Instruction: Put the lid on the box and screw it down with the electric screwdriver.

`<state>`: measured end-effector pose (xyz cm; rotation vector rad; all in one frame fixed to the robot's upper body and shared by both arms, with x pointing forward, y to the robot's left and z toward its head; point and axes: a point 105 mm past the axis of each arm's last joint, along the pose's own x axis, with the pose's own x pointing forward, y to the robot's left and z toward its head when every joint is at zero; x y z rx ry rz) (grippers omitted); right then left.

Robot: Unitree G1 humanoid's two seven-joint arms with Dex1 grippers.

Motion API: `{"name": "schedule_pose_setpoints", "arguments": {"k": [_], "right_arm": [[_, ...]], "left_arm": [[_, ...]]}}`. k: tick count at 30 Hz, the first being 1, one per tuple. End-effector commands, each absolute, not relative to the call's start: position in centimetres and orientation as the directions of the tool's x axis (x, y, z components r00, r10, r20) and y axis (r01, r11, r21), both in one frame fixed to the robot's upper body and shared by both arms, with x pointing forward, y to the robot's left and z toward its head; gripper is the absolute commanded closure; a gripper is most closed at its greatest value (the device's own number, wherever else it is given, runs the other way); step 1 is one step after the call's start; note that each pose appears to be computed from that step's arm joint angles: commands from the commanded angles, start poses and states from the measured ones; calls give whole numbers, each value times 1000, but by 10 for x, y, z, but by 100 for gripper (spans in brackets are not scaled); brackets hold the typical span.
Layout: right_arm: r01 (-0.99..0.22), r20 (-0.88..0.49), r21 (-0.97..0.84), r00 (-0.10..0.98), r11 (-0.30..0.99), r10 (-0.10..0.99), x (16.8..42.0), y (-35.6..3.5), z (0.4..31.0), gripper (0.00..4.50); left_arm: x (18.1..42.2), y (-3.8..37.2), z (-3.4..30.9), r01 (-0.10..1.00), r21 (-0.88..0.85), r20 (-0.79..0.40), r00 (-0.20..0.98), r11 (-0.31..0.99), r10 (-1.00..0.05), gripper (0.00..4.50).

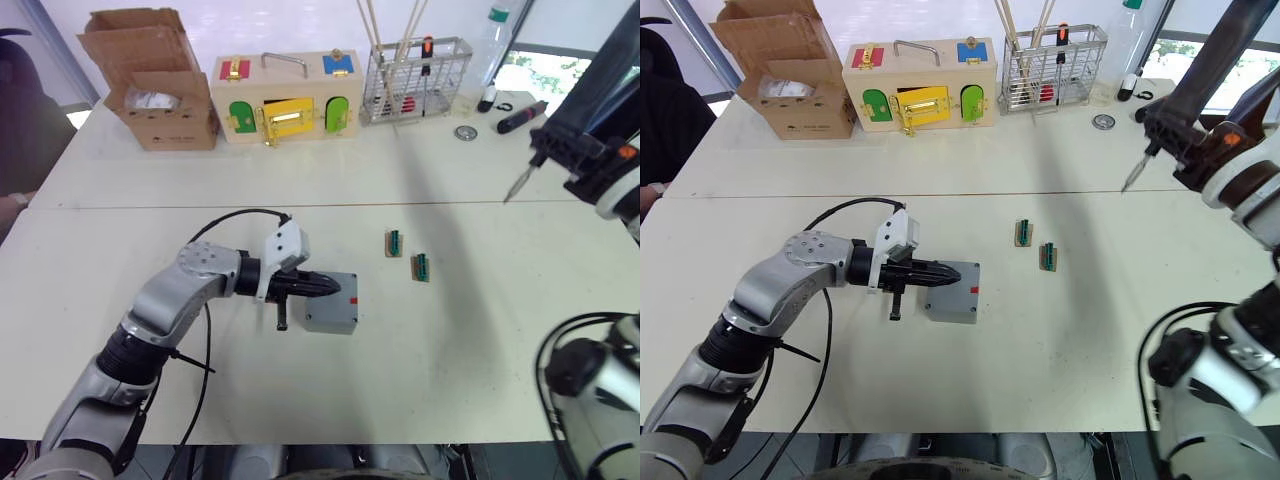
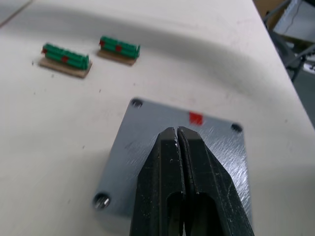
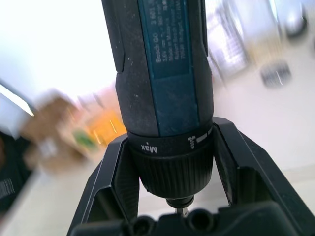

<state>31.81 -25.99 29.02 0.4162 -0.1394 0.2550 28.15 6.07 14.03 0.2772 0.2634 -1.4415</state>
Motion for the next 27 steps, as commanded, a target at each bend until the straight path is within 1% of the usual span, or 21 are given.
{"name": "schedule_pose_setpoints", "arguments": {"k": [1,3,5,8,10,11,13,16,18,23,25,27], "right_arm": [[-322,361,350,913,880,191,307,-245,311,275],[-333,408,341,895,879,181,308,-239,314,275],[-340,460,279,868,898,186,307,-232,322,275],[-402,503,92,809,911,306,303,-200,332,275],[-478,510,36,764,878,395,298,-179,332,275],[-523,498,3,740,852,453,294,-168,329,275],[-575,465,-53,709,816,530,289,-148,318,275],[-647,447,-53,666,761,597,279,-122,301,275],[-688,411,-82,636,721,653,270,-106,285,275],[-724,378,-78,615,686,692,262,-88,256,275],[-740,359,-67,607,669,709,260,-84,241,275],[-746,354,-66,604,663,714,259,-81,234,275]], "left_arm": [[283,68,156,993,73,-345,116,97,-932,450],[284,72,161,992,73,-349,122,103,-929,450],[284,73,164,991,76,-352,126,105,-928,450],[285,76,169,991,81,-355,129,107,-926,450],[285,78,173,991,82,-356,125,102,-926,450],[285,79,175,992,80,-358,118,96,-926,450],[280,82,175,995,74,-375,92,69,-922,450],[270,84,171,997,67,-410,50,24,-911,450],[267,85,168,998,60,-429,41,17,-902,450],[264,81,157,997,63,-437,59,35,-897,450],[266,79,144,996,88,-462,71,34,-884,450],[268,82,137,993,109,-484,81,32,-872,450]]}}
